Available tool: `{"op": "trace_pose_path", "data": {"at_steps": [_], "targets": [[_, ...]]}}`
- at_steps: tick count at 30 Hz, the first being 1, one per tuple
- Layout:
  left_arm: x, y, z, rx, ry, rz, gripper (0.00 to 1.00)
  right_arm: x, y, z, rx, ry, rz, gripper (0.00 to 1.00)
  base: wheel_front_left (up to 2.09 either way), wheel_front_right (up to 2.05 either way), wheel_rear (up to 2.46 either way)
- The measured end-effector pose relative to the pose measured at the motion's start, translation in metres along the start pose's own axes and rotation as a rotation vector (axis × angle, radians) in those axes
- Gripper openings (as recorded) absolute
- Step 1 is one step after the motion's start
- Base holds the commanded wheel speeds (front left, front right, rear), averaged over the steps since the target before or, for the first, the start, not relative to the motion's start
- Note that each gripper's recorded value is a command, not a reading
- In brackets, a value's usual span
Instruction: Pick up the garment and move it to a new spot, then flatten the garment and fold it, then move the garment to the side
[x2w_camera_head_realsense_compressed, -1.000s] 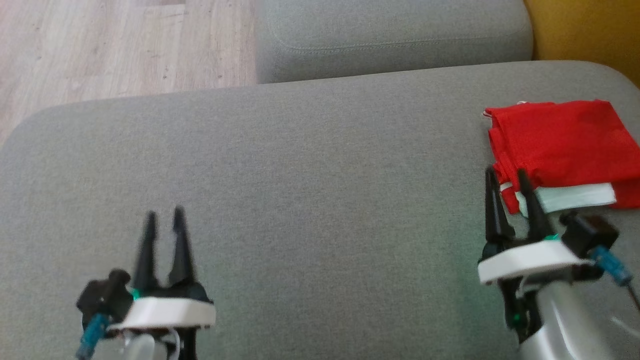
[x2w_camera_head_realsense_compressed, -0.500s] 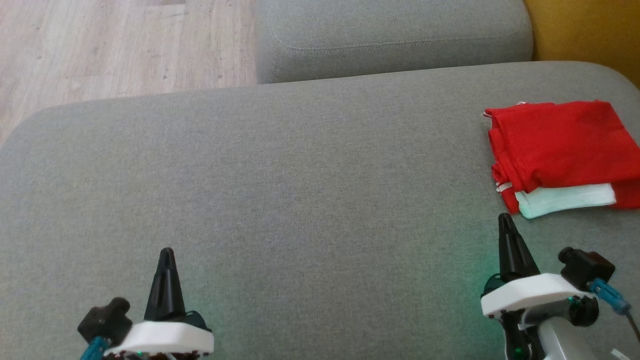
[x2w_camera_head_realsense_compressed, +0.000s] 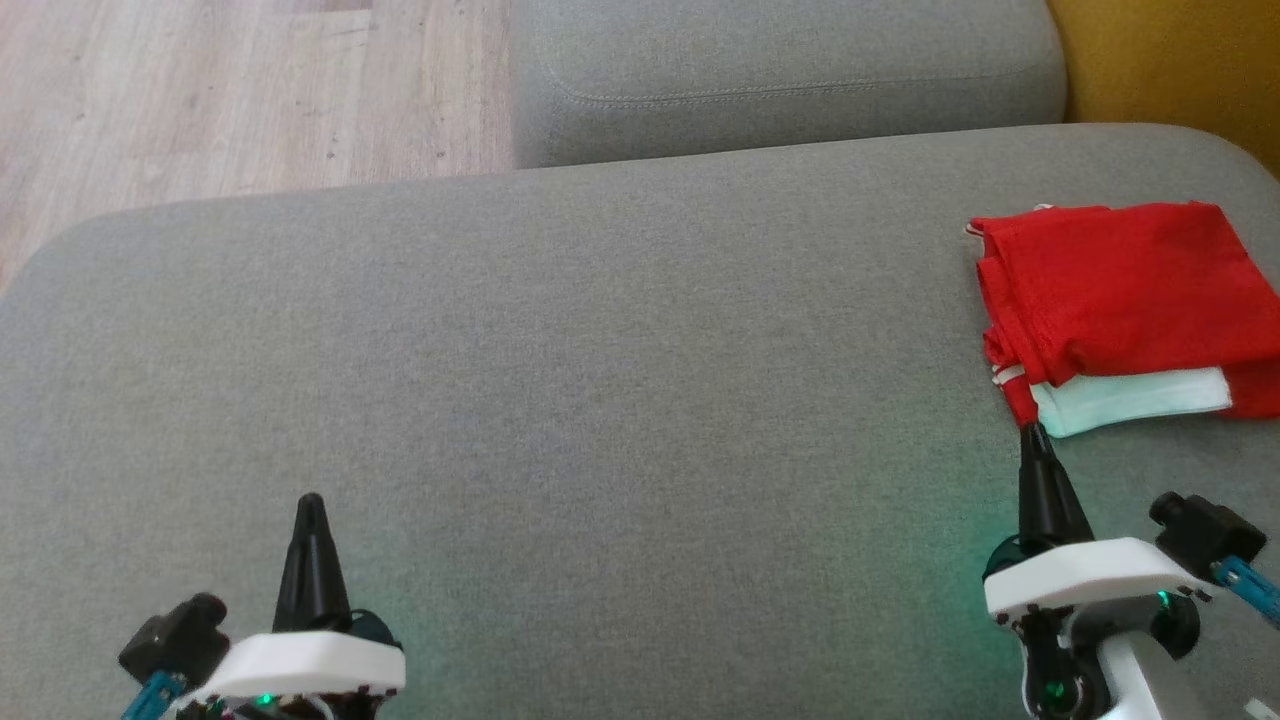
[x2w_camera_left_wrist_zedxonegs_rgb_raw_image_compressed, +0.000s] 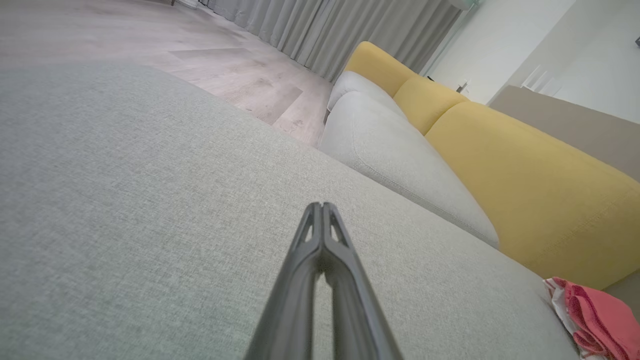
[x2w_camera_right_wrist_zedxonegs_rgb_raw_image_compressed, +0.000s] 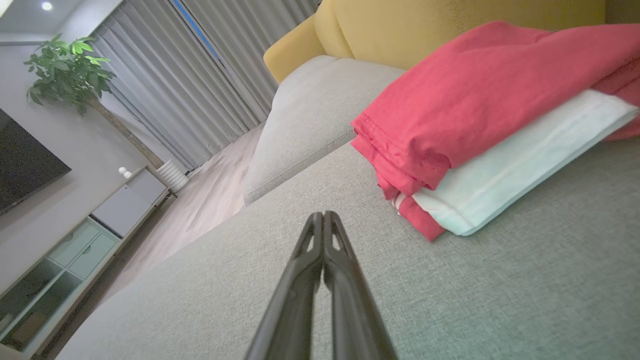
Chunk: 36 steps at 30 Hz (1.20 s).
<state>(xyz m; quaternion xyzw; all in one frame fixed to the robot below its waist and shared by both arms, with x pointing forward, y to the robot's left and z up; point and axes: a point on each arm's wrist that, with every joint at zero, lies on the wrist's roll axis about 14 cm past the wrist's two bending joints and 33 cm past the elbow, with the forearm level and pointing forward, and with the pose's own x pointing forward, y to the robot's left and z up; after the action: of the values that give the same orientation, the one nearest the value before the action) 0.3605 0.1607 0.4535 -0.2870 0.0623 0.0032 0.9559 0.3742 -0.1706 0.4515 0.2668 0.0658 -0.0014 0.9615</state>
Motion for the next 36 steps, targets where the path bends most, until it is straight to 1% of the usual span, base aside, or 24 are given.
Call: {"op": "trace_pose_path", "data": {"at_steps": [22,36], "targets": [[0.001,0.01,0.003,-0.206,0.014,0.047,0.0,0.001,-0.006,0.009,0.217,-0.015,-0.034,0.0,0.0,0.0,0.0],[0.001,0.011,0.003,-0.343,0.028,0.052,0.0,0.002,-0.01,0.015,0.361,-0.024,-0.047,0.0,0.0,0.0,0.0]]}}
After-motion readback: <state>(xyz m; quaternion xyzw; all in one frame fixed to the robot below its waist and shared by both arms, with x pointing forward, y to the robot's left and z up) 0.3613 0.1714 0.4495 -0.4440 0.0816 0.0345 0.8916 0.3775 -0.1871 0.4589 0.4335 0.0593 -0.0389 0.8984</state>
